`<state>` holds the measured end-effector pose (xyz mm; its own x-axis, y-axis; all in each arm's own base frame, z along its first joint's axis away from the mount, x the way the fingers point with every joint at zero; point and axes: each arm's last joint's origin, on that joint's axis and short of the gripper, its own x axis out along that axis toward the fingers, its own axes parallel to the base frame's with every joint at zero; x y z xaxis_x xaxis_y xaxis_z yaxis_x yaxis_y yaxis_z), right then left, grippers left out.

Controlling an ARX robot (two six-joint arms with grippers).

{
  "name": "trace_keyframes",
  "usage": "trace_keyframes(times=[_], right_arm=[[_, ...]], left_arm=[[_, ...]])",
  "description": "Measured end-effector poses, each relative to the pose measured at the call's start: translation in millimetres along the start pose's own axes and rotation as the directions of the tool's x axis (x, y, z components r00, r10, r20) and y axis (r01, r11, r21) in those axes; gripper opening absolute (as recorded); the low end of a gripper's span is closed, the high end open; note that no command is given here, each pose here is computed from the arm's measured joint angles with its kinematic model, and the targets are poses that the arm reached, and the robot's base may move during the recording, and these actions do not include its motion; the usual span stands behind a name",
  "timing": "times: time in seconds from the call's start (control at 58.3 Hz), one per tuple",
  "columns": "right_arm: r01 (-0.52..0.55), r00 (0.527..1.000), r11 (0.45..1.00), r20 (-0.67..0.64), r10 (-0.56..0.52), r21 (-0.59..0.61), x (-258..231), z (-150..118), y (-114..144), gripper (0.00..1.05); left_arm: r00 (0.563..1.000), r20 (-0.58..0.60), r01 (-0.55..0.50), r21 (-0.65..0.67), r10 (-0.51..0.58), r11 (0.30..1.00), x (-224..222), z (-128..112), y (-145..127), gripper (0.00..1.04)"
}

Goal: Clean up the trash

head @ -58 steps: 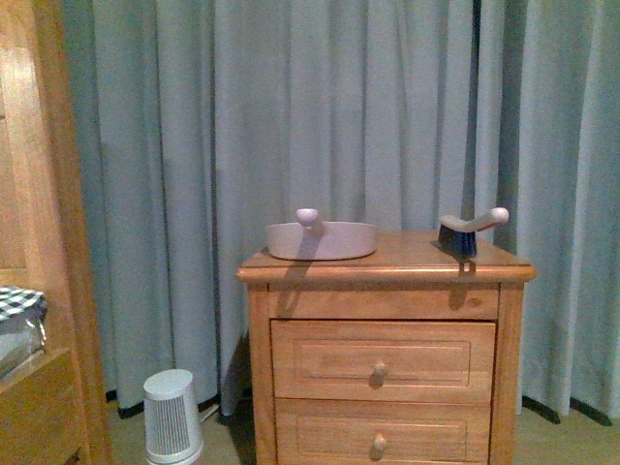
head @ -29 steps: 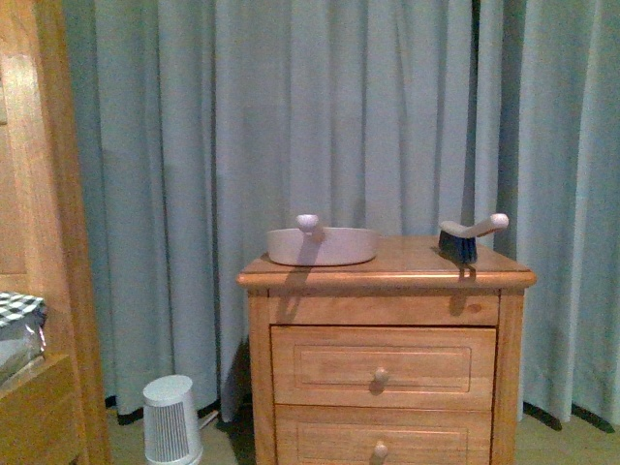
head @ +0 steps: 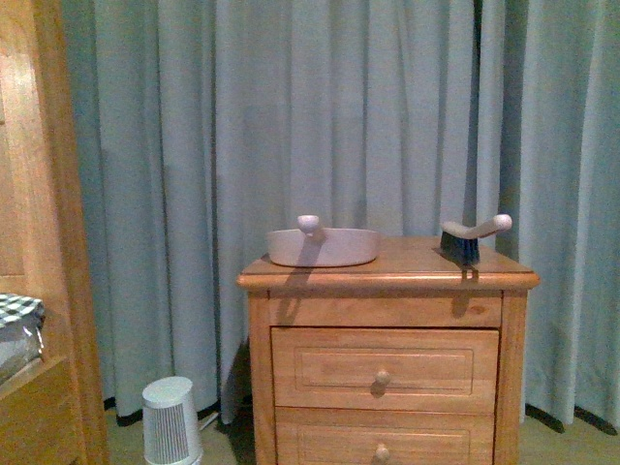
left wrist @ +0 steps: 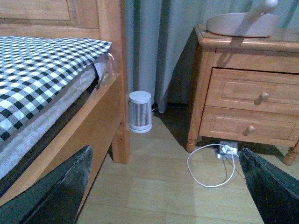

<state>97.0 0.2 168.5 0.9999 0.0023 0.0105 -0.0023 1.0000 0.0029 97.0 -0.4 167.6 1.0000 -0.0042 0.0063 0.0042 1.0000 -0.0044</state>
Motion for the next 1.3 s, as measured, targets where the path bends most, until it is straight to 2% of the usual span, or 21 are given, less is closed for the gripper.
trace_keyframes(times=[1.304], right_arm=[[0.000, 1.000, 1.000, 0.001, 0.000, 0.000, -0.1, 0.1, 0.0, 0.97]], left_arm=[[1.000, 0.000, 0.000, 0.000, 0.000, 1.000, 0.0, 0.0, 0.0, 0.97]])
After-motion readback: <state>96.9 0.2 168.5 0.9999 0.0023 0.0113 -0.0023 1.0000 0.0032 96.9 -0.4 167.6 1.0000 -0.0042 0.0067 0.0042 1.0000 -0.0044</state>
